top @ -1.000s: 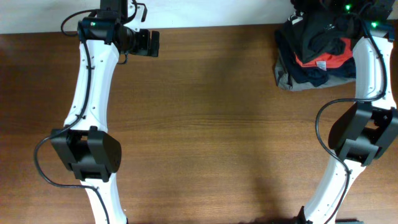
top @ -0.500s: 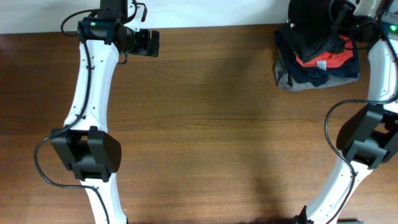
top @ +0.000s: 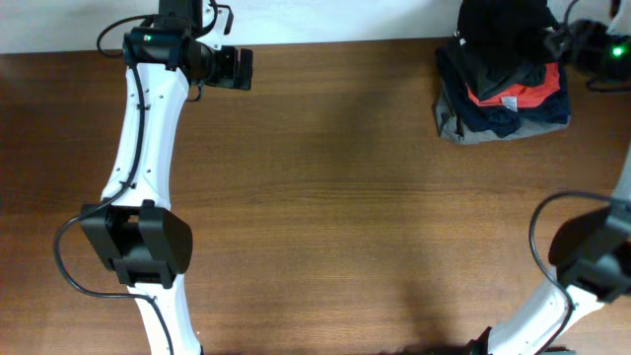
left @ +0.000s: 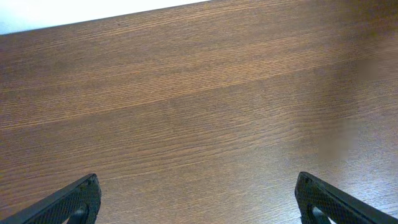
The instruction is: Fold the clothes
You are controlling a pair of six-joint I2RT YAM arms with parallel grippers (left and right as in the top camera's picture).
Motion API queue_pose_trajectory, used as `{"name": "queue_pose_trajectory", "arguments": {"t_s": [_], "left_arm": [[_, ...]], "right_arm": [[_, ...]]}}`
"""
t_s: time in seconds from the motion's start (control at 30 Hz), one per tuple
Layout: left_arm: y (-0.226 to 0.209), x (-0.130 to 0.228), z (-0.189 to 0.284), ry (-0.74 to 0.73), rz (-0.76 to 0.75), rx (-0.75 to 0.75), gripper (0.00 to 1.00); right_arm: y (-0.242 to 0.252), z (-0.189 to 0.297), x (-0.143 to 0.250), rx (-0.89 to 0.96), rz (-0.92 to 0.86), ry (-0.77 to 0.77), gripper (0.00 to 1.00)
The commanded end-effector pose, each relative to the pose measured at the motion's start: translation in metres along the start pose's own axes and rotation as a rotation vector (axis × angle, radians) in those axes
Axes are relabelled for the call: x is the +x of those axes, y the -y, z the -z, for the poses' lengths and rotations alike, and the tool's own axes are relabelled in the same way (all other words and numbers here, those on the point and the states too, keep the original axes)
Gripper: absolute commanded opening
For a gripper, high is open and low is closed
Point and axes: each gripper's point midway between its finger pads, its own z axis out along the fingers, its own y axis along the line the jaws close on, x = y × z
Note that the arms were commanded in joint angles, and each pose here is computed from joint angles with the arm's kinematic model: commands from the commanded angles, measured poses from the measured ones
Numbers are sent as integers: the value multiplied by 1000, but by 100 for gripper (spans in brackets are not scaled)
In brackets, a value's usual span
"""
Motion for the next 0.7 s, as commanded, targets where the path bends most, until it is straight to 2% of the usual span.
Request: {"name": "queue_pose_trajectory", "arguments": {"t_s": [0.0, 0.03, 0.1, 0.2, 0.33, 0.5, 0.67], "left_arm": [[-1, 1, -4, -6, -16, -6, 99], [-1, 0, -4, -3, -16, -6, 99], [-1, -1, -4, 1, -16, -7, 99], [-1, -2, -4, 4, -16, -7, 99], [-1, -1, -4, 3, -16, -7, 99], [-2, -1, -4, 3, -16, -7, 99], [-2, -3, -4, 12, -17, -8, 99]], "right_arm": [[-40, 32, -28, -7, 369, 114, 88], [-42, 29, -30, 13, 442, 121, 95], [-38, 14, -36, 110, 543, 118, 100], [-31, -11, -51, 207, 596, 156, 99], [-33, -51, -69, 209, 696, 235, 99], [-15, -93, -76, 205, 667, 289, 99], [6, -131, -66, 199, 626, 280, 99]]}}
